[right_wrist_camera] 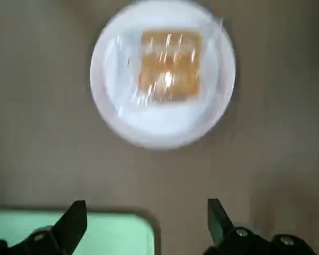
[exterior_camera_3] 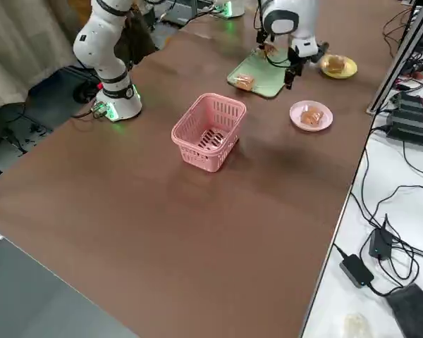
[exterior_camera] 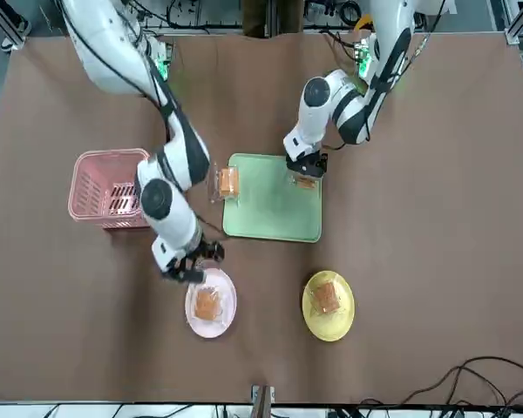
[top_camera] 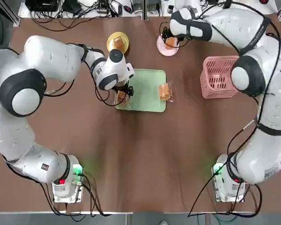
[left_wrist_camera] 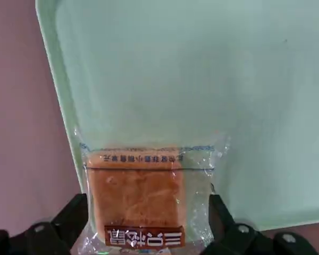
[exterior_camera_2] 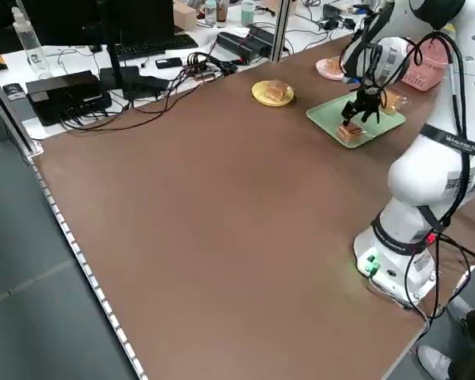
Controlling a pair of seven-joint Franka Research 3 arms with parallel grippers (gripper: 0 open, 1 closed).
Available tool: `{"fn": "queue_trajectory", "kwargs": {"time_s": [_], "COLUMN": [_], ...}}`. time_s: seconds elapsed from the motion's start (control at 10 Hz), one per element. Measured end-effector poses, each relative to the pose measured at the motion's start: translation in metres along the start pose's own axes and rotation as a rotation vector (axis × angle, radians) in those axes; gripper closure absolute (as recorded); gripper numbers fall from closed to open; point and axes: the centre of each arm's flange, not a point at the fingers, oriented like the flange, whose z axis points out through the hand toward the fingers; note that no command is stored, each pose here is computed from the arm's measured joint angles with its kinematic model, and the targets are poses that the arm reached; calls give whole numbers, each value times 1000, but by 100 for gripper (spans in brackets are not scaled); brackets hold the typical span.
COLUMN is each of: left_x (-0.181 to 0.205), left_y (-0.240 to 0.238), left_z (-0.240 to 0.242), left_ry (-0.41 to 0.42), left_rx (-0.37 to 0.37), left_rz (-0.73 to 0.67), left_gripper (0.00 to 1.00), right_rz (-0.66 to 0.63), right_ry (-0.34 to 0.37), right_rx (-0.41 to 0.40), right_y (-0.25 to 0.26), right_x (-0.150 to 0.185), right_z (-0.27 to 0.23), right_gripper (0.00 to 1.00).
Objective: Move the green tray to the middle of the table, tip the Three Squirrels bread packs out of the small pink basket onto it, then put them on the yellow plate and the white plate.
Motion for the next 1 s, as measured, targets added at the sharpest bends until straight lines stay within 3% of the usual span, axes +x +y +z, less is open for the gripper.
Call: {"fn": "queue_trajectory", "kwargs": {"time_s": [0.2,0.5,0.7,1.0], "left_x": [-2,-5,-6,-5], "left_y": [-1,-1,-3,-10], "left_z": [5,13,18,30], "left_ry": [-11,-28,-38,-64], "left_rx": [2,4,5,5], "left_rz": [1,-1,-5,-23], "left_gripper": [0,0,0,0], "right_rz": [-42,-72,-100,-133], "right_ry": [-12,30,61,77], "right_rx": [-85,-224,-293,-325], "right_y": [-29,-67,-72,-72], "right_x": [-64,-146,-169,-177], "right_z": [8,38,49,59], "right_gripper": [0,0,0,0]}}
